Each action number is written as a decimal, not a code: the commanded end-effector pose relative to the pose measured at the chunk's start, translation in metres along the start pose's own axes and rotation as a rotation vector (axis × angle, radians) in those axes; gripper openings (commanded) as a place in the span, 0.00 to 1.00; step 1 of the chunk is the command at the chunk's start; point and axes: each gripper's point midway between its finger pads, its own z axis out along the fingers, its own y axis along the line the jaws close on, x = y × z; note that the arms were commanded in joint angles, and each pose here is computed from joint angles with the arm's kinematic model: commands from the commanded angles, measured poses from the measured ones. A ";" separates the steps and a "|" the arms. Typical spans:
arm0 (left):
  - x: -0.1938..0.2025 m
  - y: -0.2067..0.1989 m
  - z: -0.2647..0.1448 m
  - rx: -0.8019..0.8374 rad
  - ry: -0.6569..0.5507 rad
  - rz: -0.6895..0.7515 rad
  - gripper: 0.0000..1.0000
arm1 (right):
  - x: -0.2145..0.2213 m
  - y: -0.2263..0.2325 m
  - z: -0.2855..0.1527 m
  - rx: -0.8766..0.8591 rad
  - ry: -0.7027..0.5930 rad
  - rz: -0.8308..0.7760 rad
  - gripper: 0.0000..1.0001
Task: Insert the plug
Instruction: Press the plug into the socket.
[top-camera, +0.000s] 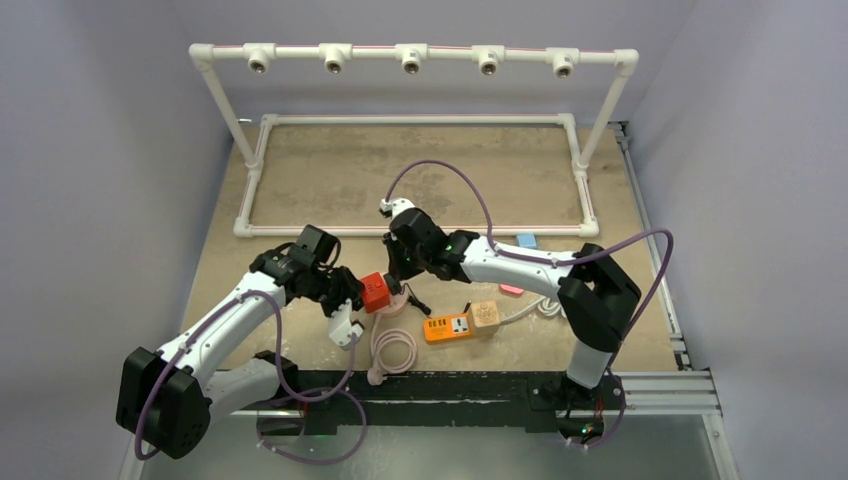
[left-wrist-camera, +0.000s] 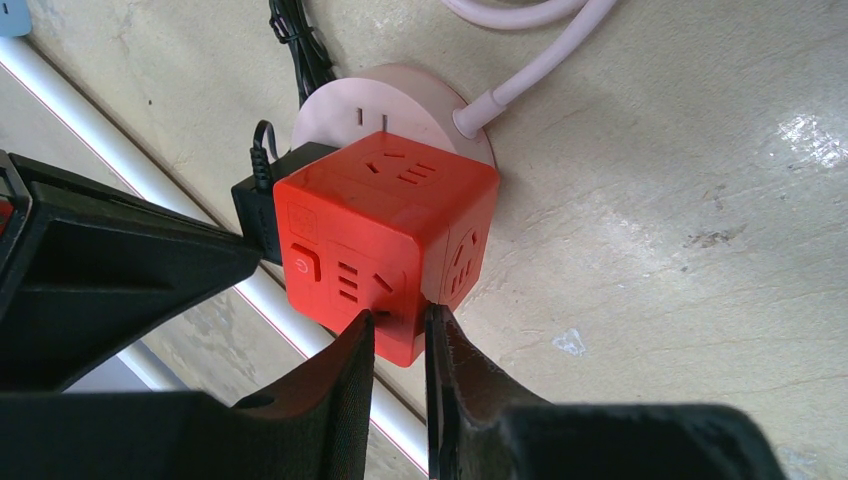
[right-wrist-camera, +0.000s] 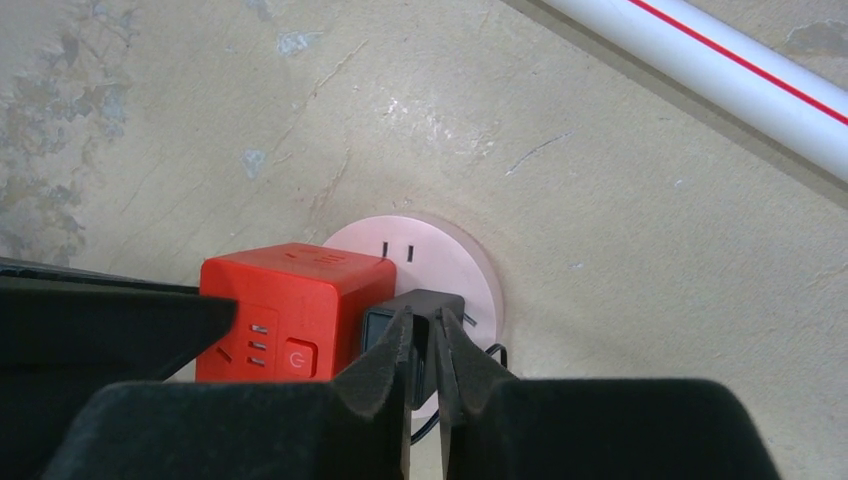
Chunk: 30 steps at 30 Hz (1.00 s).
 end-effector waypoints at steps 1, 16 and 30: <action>0.000 0.000 0.012 0.043 -0.017 0.238 0.12 | 0.144 -0.078 -0.014 0.259 0.537 -0.059 0.22; -0.002 -0.004 0.006 0.028 0.013 0.242 0.09 | -0.006 -0.021 -0.052 0.069 0.152 0.034 0.53; -0.002 -0.004 0.009 0.024 0.010 0.247 0.08 | -0.011 0.004 -0.037 -0.076 0.147 0.043 0.47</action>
